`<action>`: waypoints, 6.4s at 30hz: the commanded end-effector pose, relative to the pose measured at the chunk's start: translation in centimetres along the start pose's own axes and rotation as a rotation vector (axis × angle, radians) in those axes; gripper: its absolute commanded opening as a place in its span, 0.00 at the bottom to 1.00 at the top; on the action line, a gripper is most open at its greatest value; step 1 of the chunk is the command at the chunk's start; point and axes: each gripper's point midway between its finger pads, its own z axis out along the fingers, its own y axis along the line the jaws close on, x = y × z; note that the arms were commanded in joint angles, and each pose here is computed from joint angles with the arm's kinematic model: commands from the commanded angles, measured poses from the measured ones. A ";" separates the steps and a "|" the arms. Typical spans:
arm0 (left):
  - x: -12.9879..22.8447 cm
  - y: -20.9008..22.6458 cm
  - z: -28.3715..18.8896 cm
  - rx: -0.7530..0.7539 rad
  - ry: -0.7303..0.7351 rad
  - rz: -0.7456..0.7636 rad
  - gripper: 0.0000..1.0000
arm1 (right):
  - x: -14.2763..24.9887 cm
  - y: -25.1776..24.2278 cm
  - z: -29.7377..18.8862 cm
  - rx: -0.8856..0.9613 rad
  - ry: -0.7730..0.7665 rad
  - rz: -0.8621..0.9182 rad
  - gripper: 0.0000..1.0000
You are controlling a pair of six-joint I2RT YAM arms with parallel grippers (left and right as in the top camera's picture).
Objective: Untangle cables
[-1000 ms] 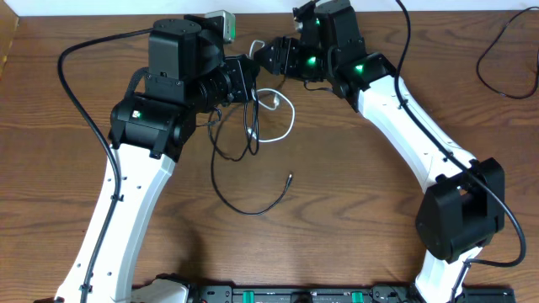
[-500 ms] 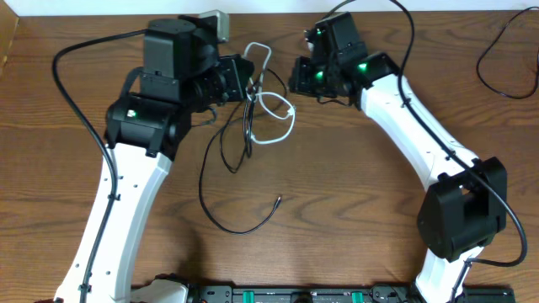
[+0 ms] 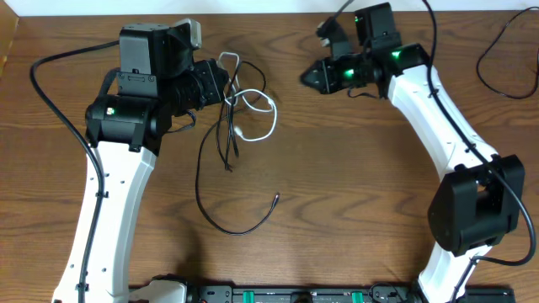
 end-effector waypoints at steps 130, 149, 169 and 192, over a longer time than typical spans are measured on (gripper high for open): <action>-2.3 13.8 -5.8 -0.708 -0.145 -0.041 0.07 | 1.8 -9.5 -32.9 0.813 -0.535 0.565 0.01; -1.5 -0.4 -2.1 0.183 -0.014 0.133 0.13 | -1.8 2.6 -19.5 0.235 -0.276 0.086 0.39; 0.9 5.5 -1.3 -0.121 0.069 -0.058 0.30 | -1.8 3.0 -12.3 0.317 -0.189 0.111 0.59; 11.8 9.5 11.3 -0.075 0.555 0.265 0.49 | 0.4 -0.7 -14.2 0.451 -0.130 0.168 0.70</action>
